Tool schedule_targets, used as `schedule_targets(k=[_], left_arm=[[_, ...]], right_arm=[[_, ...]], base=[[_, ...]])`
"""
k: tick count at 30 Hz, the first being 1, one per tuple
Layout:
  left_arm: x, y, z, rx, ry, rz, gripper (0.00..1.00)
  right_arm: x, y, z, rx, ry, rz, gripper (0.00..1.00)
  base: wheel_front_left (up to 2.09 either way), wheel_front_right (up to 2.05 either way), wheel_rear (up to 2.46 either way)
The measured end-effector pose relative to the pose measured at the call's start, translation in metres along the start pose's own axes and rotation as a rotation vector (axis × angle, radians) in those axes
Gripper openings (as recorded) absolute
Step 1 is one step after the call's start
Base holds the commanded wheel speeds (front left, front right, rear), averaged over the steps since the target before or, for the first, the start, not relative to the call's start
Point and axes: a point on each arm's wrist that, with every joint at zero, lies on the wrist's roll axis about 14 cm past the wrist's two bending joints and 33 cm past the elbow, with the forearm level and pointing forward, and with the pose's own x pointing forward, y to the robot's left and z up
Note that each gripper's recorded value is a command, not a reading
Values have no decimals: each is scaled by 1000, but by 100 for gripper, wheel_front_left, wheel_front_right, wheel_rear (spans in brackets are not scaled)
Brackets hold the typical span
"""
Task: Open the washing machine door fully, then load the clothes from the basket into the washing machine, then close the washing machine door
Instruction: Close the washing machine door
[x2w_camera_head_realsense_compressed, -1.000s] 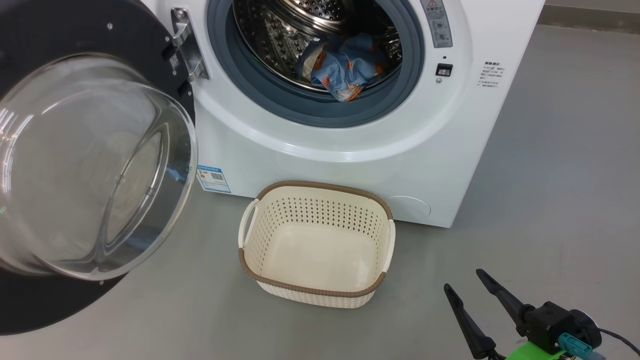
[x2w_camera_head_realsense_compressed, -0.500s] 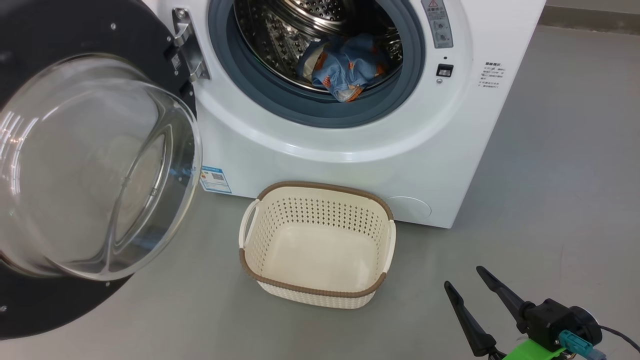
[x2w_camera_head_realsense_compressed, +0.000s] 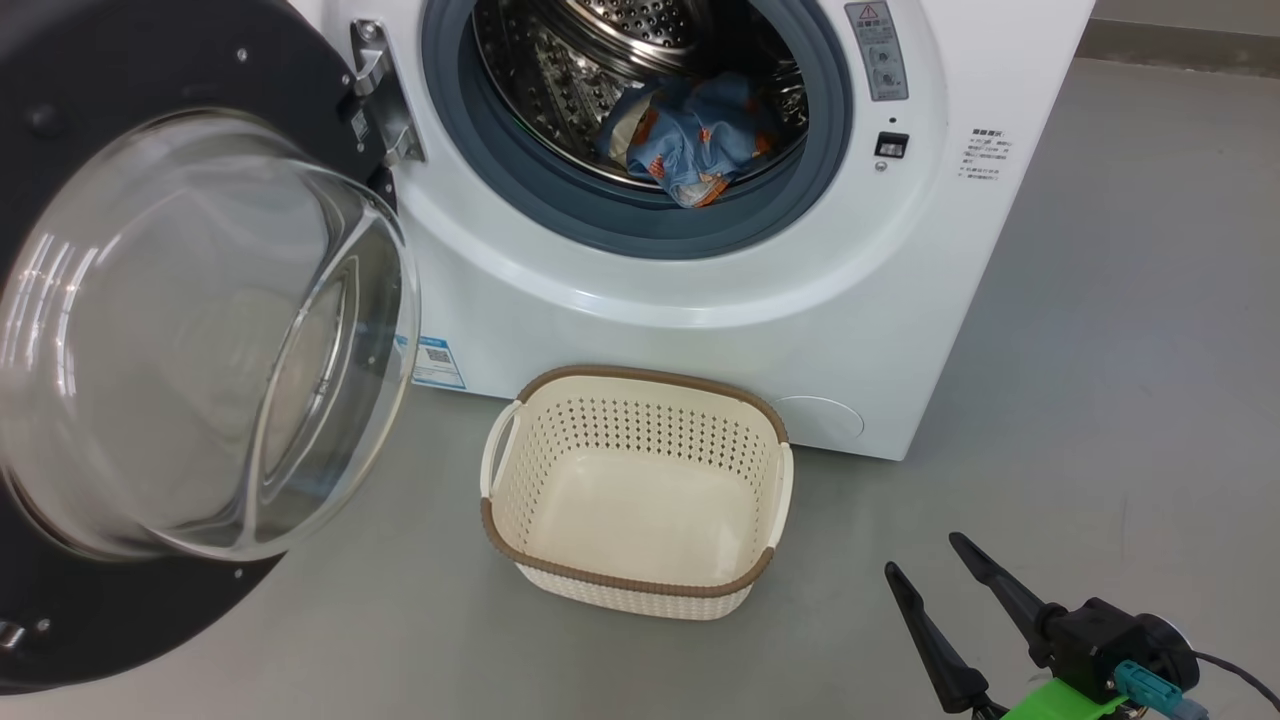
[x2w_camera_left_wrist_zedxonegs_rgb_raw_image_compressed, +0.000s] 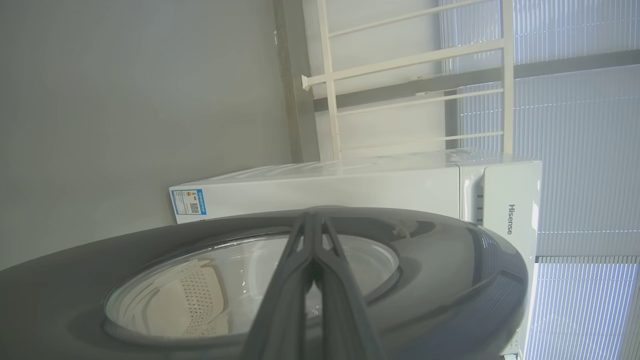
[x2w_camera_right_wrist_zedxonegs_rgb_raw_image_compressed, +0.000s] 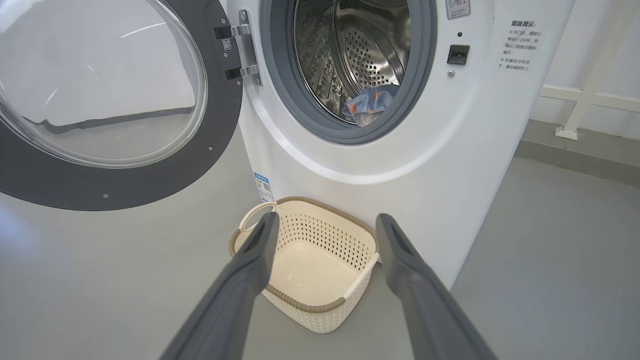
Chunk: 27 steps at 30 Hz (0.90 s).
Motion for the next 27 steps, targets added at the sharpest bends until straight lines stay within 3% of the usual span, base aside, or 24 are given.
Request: schedule_targets(k=[8,27], left_arm=[[-3,12,-15,12,48,15,0],[-5,-5,-52,51,176,-38,0]], right_arm=[[1,4,2,11,-8,0,100],[-8,1,11,36,-41,-50,100]], base=[[0,0,0],[0,0,0]])
